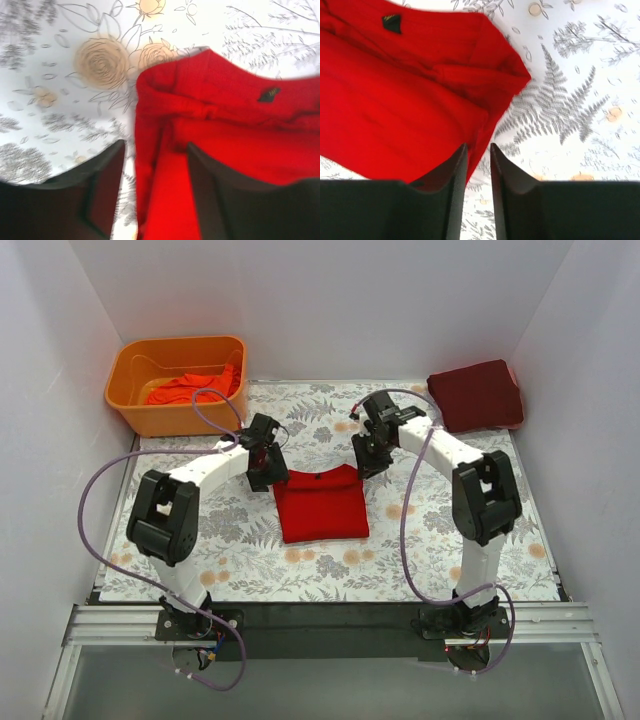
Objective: Fold and stack the t-shirts
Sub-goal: Fold the tshirt
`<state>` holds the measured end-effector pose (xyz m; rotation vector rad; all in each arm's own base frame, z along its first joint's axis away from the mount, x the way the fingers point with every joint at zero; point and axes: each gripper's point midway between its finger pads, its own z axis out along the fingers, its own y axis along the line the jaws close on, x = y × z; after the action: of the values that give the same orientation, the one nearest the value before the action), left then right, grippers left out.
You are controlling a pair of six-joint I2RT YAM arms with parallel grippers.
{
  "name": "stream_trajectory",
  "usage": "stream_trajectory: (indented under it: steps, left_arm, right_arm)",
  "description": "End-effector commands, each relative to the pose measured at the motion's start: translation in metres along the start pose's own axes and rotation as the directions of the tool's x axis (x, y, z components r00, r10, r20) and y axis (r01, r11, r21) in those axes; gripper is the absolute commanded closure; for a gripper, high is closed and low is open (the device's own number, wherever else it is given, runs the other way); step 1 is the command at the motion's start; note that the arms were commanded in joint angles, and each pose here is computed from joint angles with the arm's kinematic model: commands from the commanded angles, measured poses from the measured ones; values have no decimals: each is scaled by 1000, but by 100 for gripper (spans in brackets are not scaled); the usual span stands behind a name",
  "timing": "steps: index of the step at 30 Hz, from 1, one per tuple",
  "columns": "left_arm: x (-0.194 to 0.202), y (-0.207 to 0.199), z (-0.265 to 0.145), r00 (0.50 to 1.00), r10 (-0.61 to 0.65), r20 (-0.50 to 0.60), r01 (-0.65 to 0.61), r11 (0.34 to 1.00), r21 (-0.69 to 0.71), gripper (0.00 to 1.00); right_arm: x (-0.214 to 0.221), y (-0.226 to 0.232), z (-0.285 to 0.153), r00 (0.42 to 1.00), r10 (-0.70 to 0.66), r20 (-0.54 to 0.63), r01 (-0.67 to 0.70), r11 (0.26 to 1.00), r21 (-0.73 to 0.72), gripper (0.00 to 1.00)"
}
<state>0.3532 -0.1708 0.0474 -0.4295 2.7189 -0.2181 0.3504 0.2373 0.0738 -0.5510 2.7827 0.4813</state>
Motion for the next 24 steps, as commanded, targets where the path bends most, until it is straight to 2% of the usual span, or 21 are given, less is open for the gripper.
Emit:
stream_trajectory:
  steps: [1, 3, 5, 6, 7, 8, 11, 12, 15, 16, 18, 19, 21, 24]
  left_arm:
    - [-26, -6, -44, 988, -19, 151, 8, 997, 75, 45]
    - [-23, -9, -65, 980, -23, 196, -2, 992, 128, 41]
    - [-8, -11, -72, 981, -15, 195, -21, 984, 178, 41]
    - [-4, -15, -84, 978, -15, 208, -33, 974, 224, 41]
    - [6, -21, -89, 982, -5, 189, -48, 961, 274, 41]
    - [19, -28, -90, 985, 12, 174, -71, 940, 335, 44]
    - [31, -46, -90, 987, 28, 157, -96, 889, 447, 51]
    - [37, -45, -78, 990, 33, 135, -91, 890, 447, 59]
    - [23, -61, -68, 988, 14, 153, -86, 878, 471, 67]
    - [23, -60, -49, 992, 15, 126, -70, 893, 444, 69]
    - [10, -64, -35, 993, -13, 116, -40, 897, 440, 72]
    - [5, -65, -18, 996, -21, 90, -19, 904, 428, 73]
    - [-11, -68, -5, 995, -57, 80, 16, 896, 444, 75]
    - [-28, -68, 23, 992, -113, 48, 81, 897, 435, 76]
  right_arm:
    - [-26, 12, -56, 972, -39, 232, 44, 999, -13, 65]
    - [-33, 24, -65, 946, -47, 320, 71, 996, -62, 63]
    - [-9, 40, -66, 945, -40, 326, 100, 980, -172, 60]
    - [-15, 50, -67, 922, -50, 385, 143, 966, -217, 59]
    - [5, 61, -63, 930, -46, 364, 165, 938, -304, 57]
    - [3, 73, -65, 917, -45, 397, 202, 909, -363, 57]
    - [13, 78, -50, 921, -47, 386, 221, 879, -422, 57]
    - [13, 83, -49, 920, -45, 388, 233, 860, -453, 57]
    - [-9, 91, -43, 898, -52, 437, 286, 824, -489, 57]
    - [-14, 89, -33, 901, -48, 432, 285, 815, -505, 57]
    - [-30, 88, -29, 892, -33, 452, 293, 802, -520, 57]
    - [-33, 80, -15, 910, 7, 414, 243, 799, -549, 57]
    - [-52, 72, -10, 897, 36, 441, 245, 791, -561, 57]
    - [-61, 51, 19, 916, 99, 388, 165, 790, -591, 57]
